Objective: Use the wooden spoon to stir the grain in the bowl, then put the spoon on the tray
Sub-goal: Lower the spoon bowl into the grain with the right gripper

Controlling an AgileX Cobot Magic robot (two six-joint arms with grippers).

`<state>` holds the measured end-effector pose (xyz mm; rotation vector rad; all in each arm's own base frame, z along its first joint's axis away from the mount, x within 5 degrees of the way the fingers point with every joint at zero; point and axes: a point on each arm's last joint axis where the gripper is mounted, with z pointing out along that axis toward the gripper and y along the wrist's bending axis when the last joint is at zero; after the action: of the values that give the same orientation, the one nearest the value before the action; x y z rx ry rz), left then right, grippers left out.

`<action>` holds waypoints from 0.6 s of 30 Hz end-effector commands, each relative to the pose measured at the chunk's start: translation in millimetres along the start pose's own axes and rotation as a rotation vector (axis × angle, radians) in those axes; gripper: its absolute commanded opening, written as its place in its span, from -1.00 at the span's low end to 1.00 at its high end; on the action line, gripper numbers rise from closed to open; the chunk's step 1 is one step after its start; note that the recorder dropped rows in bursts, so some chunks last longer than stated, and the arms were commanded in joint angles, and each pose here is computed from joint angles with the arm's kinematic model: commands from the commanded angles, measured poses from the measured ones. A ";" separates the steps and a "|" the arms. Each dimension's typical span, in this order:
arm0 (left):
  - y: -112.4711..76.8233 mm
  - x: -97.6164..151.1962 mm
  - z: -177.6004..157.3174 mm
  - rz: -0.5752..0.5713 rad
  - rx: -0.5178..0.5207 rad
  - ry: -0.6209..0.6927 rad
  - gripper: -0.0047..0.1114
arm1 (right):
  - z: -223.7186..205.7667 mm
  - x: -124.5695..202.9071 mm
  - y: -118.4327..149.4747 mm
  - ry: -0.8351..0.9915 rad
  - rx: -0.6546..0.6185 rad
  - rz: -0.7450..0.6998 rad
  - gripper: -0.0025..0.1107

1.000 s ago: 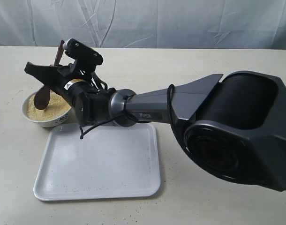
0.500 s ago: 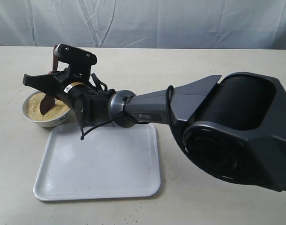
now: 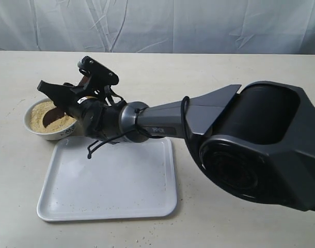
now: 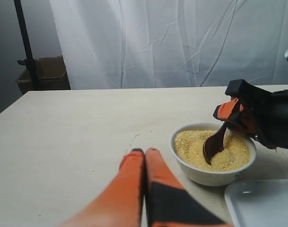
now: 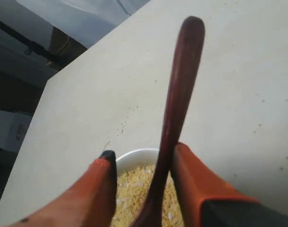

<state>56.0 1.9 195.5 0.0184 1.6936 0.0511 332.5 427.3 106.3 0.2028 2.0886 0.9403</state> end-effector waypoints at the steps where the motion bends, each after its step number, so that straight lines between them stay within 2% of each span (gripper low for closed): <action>1: -0.1 1.0 0.0 -0.007 0.000 -0.005 -0.91 | -2.3 -4.2 5.1 -0.002 -0.007 0.010 -0.04; 6: -0.1 1.0 0.0 -0.007 0.000 -0.005 -0.91 | -8.6 -13.0 15.7 0.010 -0.024 0.037 0.10; 15: -0.1 1.0 0.0 -0.007 0.000 -0.005 -0.91 | -23.8 -24.2 38.1 0.119 -0.073 0.062 0.10; 18: -0.1 1.0 0.0 -0.007 0.000 -0.005 -0.91 | -25.2 -32.1 36.8 0.165 -0.076 0.061 0.10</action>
<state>56.0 1.9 195.5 0.0184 1.6936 0.0511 322.4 431.4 151.3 0.1790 2.1833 1.0875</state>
